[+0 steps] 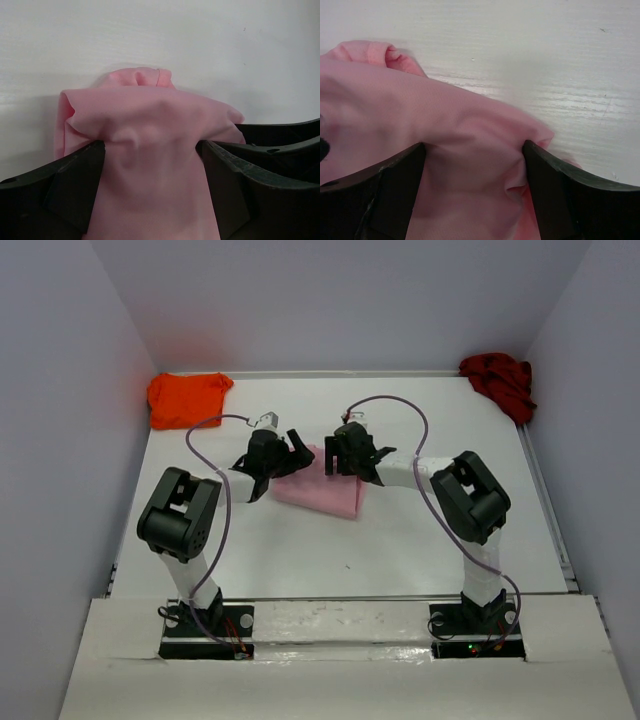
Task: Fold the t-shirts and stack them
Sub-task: Neatly place the folded tshirt to the corner
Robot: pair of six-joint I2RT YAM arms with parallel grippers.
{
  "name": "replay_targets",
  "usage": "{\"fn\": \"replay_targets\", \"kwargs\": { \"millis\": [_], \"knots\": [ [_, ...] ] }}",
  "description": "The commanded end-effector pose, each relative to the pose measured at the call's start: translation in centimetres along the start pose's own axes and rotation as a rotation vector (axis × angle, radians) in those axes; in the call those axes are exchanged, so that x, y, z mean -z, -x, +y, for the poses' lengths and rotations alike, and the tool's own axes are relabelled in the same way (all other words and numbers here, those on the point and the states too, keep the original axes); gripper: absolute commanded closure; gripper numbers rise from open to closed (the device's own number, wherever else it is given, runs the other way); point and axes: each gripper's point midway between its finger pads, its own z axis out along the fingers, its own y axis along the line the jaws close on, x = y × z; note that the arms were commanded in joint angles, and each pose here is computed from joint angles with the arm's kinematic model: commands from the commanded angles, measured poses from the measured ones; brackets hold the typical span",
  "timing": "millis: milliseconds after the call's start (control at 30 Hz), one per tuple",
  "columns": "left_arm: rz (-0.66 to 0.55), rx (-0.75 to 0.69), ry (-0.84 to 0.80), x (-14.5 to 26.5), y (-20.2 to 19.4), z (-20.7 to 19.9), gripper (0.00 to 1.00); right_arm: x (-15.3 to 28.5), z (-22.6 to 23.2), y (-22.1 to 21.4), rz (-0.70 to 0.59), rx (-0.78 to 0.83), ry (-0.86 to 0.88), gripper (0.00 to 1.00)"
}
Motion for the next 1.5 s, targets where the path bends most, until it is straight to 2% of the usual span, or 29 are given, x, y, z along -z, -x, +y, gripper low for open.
{"fn": "replay_targets", "kwargs": {
  "millis": [0,267,367,500,533,567,767,1033,1233,1467],
  "knots": [
    [-0.126,-0.015,-0.107,2.9,4.6,-4.0,0.12,1.8,-0.2,2.8,-0.064,-0.028,0.000,0.16],
    [-0.250,-0.027,-0.191,9.3,9.1,-8.0,0.12,7.8,1.6,6.6,-0.126,-0.037,0.131,0.16],
    [-0.259,-0.037,-0.205,11.0,9.1,-8.4,0.12,9.6,2.6,7.0,-0.128,-0.048,0.207,0.16],
    [-0.277,-0.053,-0.204,13.1,8.6,-7.9,0.12,10.2,5.0,5.5,-0.079,-0.059,0.359,0.16],
    [-0.269,-0.058,-0.185,13.3,7.9,-7.2,0.12,10.4,6.2,4.3,-0.034,-0.055,0.441,0.16],
    [-0.276,-0.059,-0.184,13.7,7.9,-7.1,0.12,10.4,7.1,4.4,-0.043,-0.061,0.494,0.16],
    [-0.317,-0.072,-0.166,15.9,8.1,-6.7,0.12,9.3,11.3,-0.1,0.070,-0.059,0.612,0.18],
    [-0.308,-0.064,-0.155,16.0,7.5,-6.1,0.11,7.4,10.8,-4.0,0.139,-0.045,0.560,0.18],
    [-0.305,-0.062,-0.152,16.2,7.1,-5.8,0.11,4.0,5.9,-6.1,0.188,-0.006,0.315,0.17],
    [-0.303,-0.062,-0.151,16.3,7.1,-5.9,0.11,1.8,2.6,-7.1,0.256,0.011,0.158,0.18]
  ]
}}
